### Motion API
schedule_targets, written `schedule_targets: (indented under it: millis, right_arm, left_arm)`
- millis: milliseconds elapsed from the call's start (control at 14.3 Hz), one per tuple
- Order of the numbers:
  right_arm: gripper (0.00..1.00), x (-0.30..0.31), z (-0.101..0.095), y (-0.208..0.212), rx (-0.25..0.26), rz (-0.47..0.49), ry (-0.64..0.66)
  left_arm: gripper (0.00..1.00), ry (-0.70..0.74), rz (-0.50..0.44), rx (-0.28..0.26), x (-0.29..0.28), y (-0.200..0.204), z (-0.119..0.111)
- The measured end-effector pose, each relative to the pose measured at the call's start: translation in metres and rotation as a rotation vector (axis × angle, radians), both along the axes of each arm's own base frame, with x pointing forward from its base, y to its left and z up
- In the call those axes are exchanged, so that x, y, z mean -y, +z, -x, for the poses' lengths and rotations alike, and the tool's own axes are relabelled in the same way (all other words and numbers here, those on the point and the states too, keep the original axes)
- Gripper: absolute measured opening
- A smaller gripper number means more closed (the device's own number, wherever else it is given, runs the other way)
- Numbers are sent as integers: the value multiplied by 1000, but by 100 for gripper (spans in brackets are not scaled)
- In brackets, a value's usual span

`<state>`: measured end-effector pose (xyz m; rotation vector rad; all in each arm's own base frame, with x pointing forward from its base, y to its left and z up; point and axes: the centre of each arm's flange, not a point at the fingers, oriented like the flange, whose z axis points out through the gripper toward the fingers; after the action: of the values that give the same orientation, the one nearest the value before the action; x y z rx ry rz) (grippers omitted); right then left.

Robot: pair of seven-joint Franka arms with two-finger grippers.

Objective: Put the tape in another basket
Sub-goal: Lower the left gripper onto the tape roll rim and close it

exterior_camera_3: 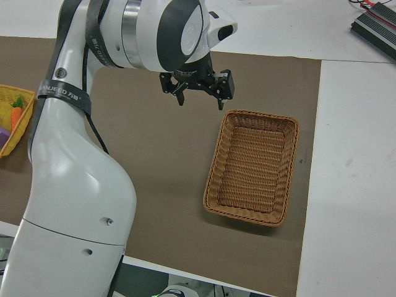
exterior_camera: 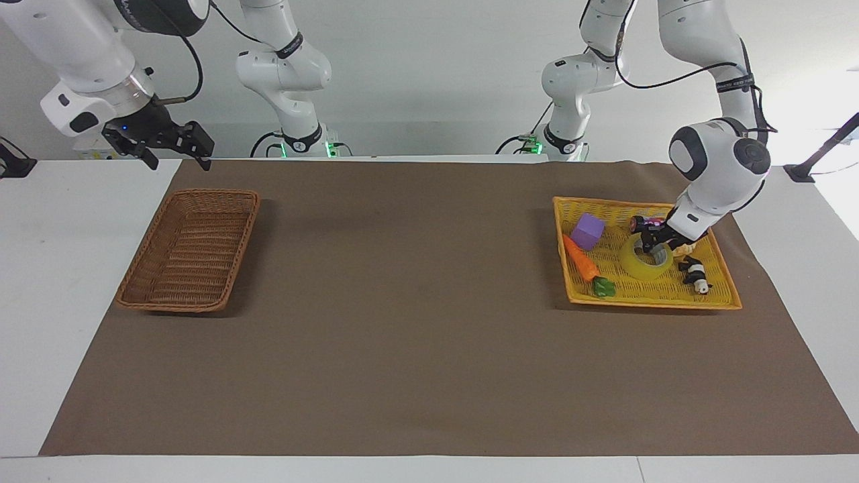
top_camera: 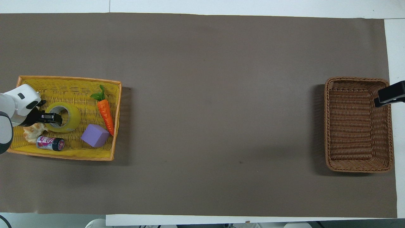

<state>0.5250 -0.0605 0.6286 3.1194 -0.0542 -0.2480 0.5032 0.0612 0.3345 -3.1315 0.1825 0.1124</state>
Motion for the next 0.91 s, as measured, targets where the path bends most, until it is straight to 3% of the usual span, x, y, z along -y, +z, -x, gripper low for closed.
schedule_targets:
  millis: [488, 907]
  right_arm:
    - [99, 0, 0, 0, 0, 0, 0]
    - [99, 0, 0, 0, 0, 0, 0]
  left_arm:
    - [56, -2, 0, -1, 0, -1, 1]
    - [59, -10, 0, 2, 5, -7, 3]
